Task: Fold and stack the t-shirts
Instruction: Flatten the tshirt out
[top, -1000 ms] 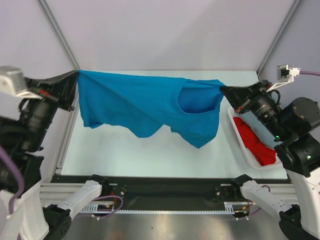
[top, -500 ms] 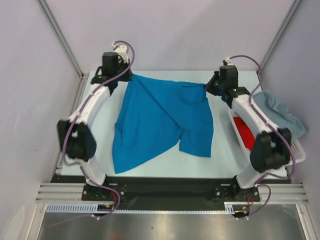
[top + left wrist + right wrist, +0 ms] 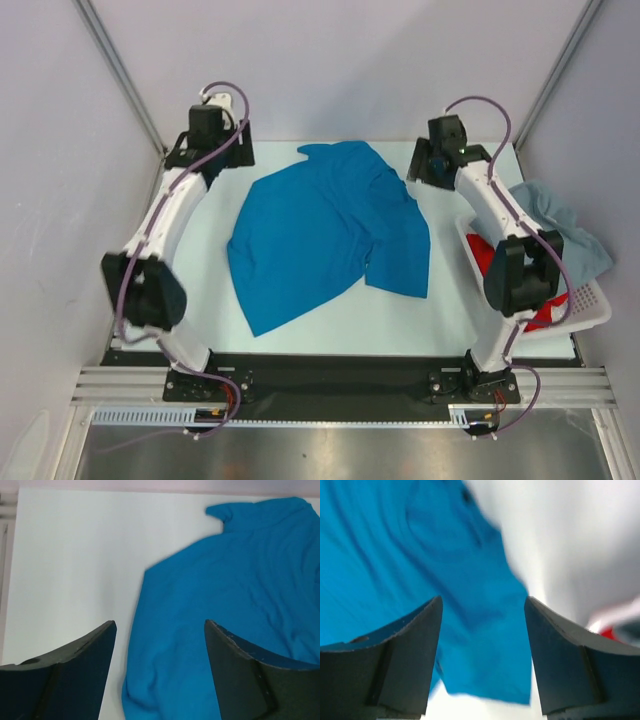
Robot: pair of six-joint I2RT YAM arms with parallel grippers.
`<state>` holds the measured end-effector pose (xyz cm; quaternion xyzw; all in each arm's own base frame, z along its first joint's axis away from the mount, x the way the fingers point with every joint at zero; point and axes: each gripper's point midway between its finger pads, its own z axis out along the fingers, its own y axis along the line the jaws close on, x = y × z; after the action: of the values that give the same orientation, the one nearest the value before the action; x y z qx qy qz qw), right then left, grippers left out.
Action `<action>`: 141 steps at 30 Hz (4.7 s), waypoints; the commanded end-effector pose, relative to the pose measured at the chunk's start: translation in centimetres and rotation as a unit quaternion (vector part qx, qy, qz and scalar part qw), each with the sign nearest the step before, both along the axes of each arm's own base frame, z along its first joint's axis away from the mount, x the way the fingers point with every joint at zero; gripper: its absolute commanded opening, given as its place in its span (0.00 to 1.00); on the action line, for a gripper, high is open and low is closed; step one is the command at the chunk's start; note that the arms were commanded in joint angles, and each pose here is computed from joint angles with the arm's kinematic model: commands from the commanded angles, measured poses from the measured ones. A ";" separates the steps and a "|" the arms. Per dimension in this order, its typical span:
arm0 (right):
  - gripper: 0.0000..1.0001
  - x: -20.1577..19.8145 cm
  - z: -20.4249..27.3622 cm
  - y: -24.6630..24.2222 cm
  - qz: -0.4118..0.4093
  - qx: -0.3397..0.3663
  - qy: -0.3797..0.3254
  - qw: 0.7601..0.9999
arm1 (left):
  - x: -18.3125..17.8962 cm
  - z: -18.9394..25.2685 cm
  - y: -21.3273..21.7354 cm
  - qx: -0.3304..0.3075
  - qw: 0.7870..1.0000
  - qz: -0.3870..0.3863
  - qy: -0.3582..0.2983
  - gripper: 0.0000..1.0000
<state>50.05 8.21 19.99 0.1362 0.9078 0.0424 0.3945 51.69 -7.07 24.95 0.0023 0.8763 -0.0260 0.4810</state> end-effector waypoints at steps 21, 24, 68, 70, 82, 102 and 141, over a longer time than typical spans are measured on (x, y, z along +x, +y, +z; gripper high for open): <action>0.46 -28.4 -4.2 6.9 0.174 0.118 0.126 0.970 | -36.0 -16.3 -2.7 -0.171 0.938 0.181 0.243 0.53; 0.45 -29.0 -4.5 7.1 0.175 0.131 0.130 0.967 | -37.0 -18.4 -3.1 -0.184 0.929 0.180 0.265 0.46; 0.43 -29.4 -5.9 4.8 0.125 0.091 0.141 0.978 | -38.6 -24.9 -3.1 -0.126 0.908 0.196 0.349 0.33; 0.44 -29.5 -5.7 4.7 0.124 0.091 0.140 0.978 | -38.3 -24.9 -3.2 -0.127 0.909 0.193 0.346 0.27; 0.56 -30.2 -8.6 3.1 0.046 0.103 0.181 0.977 | -35.7 -19.3 -1.2 -0.111 0.933 0.200 0.279 0.00; 0.43 -27.3 -16.2 0.6 -0.020 0.029 0.236 0.971 | -35.4 -16.4 1.1 -0.116 0.937 0.223 0.244 0.00; 0.11 -24.2 -18.6 -1.1 -0.091 0.036 0.198 0.975 | -34.9 -15.9 1.3 -0.122 0.936 0.219 0.248 0.00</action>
<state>25.21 8.22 1.51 0.2090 0.9613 0.0267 0.1776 16.02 -5.62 7.48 -0.2574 0.9408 -0.0132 0.2202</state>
